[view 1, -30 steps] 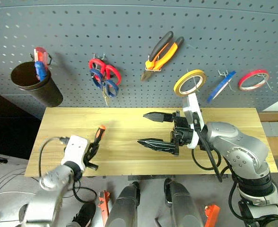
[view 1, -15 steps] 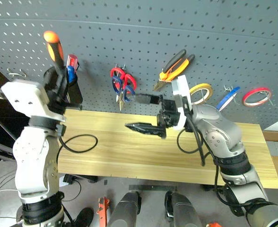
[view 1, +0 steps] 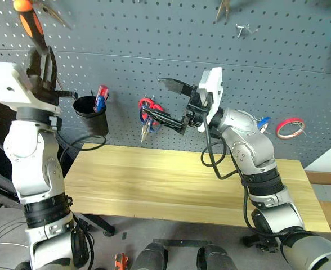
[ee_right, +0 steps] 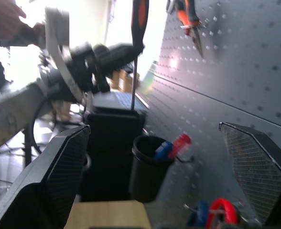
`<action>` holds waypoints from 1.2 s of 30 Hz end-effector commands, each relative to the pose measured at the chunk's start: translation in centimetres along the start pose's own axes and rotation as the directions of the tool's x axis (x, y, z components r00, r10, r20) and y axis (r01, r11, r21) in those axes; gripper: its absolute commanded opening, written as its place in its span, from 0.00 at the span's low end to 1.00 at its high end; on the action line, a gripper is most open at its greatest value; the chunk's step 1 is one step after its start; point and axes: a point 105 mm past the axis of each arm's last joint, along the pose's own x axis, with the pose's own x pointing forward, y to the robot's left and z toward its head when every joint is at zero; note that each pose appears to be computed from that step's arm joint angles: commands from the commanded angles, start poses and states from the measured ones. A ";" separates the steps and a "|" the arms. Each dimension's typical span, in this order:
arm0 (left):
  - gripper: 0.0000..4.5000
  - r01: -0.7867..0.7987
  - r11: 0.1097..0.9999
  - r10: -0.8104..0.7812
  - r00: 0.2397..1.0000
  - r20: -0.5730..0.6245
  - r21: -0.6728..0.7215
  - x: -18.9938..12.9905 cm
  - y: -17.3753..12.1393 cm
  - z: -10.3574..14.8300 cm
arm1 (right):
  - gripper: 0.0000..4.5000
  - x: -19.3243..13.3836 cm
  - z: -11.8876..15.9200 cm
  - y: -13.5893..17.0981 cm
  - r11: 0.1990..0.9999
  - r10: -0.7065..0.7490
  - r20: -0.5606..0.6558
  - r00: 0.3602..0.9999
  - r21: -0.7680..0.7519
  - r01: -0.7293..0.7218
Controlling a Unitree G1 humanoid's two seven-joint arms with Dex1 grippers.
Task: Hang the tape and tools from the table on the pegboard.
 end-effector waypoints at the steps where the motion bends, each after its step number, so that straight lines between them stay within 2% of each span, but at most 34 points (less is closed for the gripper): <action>1: 0.11 -0.003 1.000 0.004 1.000 -0.009 0.027 0.5 0.7 -1.4 | 1.00 0.3 1.0 0.0 0.999 -0.010 0.027 1.000 -0.038 0.011; 6: 0.11 -0.024 1.000 0.025 0.997 -0.067 0.009 -0.3 1.5 -4.9 | 1.00 0.0 0.8 0.0 0.999 -0.029 0.014 0.999 -0.034 0.029; 9: 0.11 -0.013 1.000 0.012 0.996 -0.085 -0.014 -0.5 1.1 -6.2 | 1.00 -0.2 0.7 0.0 0.999 -0.034 0.003 0.999 -0.033 0.034; 16: 0.11 0.004 0.999 -0.007 0.996 -0.088 -0.034 -1.4 -0.1 -7.2 | 1.00 -0.5 1.0 0.3 0.999 -0.025 0.003 1.000 -0.022 0.025; 19: 0.11 -0.068 0.997 0.063 0.990 -0.125 -0.039 -1.7 0.6 -7.5 | 1.00 -0.5 0.9 0.3 1.000 -0.019 -0.006 1.000 -0.024 0.019; 21: 0.11 -0.026 0.999 0.020 0.987 -0.160 -0.036 -1.9 0.3 -7.6 | 1.00 -0.4 0.9 0.3 1.000 -0.016 -0.006 1.000 -0.023 0.016; 23: 0.28 0.015 0.999 -0.023 0.982 -0.188 -0.046 -2.2 -0.3 -7.5 | 1.00 -0.4 0.9 0.2 1.000 -0.016 -0.003 1.000 -0.023 0.016; 24: 0.33 0.010 0.999 -0.017 0.983 -0.182 -0.037 -2.3 -0.3 -7.1 | 1.00 -0.4 1.0 0.1 1.000 -0.016 -0.001 1.000 -0.020 0.016; 28: 0.66 0.002 1.000 -0.005 0.987 -0.159 -0.020 -2.8 0.2 -5.7 | 1.00 -1.1 0.6 0.0 1.000 0.000 -0.031 1.000 -0.016 0.000; 32: 0.97 0.080 0.996 -0.083 0.993 -0.082 -0.033 -2.8 -1.4 -2.0 | 1.00 -4.5 0.6 0.9 0.980 0.126 -0.033 0.991 0.162 -0.119; 34: 1.00 0.158 0.981 -0.168 0.982 -0.085 -0.111 -3.7 -3.1 -0.6 | 1.00 -7.1 0.0 1.4 0.951 0.158 -0.046 0.986 0.275 -0.140; 36: 1.00 0.283 0.930 -0.322 0.935 -0.150 -0.236 -6.1 -5.6 -0.6 | 1.00 -9.3 -0.8 1.3 0.937 0.126 -0.072 0.989 0.337 -0.095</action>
